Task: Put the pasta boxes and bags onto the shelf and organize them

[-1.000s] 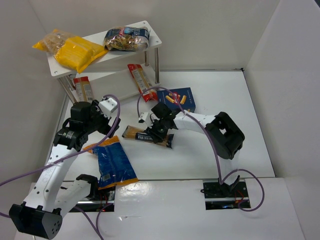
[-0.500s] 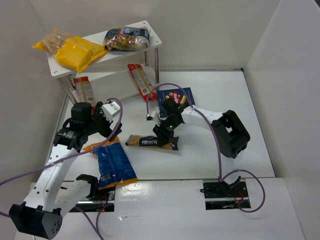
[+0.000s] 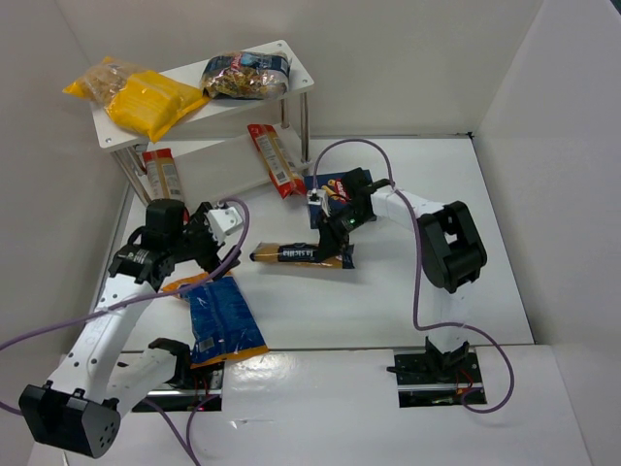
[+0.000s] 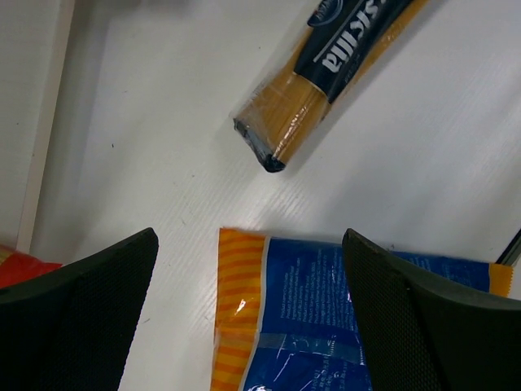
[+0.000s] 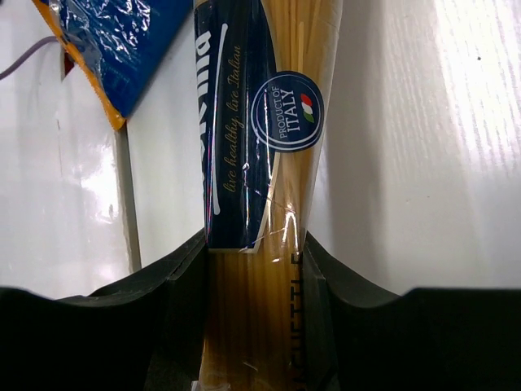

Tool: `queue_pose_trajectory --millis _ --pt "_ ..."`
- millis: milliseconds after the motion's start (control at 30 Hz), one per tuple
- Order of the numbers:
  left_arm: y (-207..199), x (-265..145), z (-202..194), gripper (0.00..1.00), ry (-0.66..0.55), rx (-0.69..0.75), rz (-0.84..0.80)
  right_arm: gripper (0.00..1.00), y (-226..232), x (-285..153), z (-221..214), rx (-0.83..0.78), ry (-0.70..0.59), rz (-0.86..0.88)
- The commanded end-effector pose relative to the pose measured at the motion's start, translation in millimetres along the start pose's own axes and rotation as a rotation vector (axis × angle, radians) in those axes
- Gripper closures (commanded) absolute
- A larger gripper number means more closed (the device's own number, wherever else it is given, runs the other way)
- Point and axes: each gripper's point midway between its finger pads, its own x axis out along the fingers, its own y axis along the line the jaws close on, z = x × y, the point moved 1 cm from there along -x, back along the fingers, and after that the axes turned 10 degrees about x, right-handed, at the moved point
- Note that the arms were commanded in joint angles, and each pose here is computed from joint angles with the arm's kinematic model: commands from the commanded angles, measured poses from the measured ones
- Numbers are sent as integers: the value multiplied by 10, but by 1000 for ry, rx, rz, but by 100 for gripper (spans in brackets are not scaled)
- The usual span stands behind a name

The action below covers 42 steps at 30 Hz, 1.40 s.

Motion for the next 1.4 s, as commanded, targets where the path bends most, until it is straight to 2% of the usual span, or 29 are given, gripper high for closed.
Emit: queue_pose_trajectory --millis 0,200,300,633,1067,1367 --pt "-23 32 87 1 -37 71 -50 100 365 -121 336 -71 -101 194" --pt "-139 150 92 1 -80 120 -151 100 504 -208 476 -114 -134 218" --pt "-78 223 105 1 -98 137 -131 100 601 -289 507 -116 -160 246" --pt "-132 496 -11 1 -73 220 -186 100 717 -419 654 -100 -200 319" --pt "64 795 98 1 -54 313 -4 100 810 -497 885 -83 -230 364" --pt "123 905 189 1 -24 368 130 100 778 -478 891 -64 -228 366"
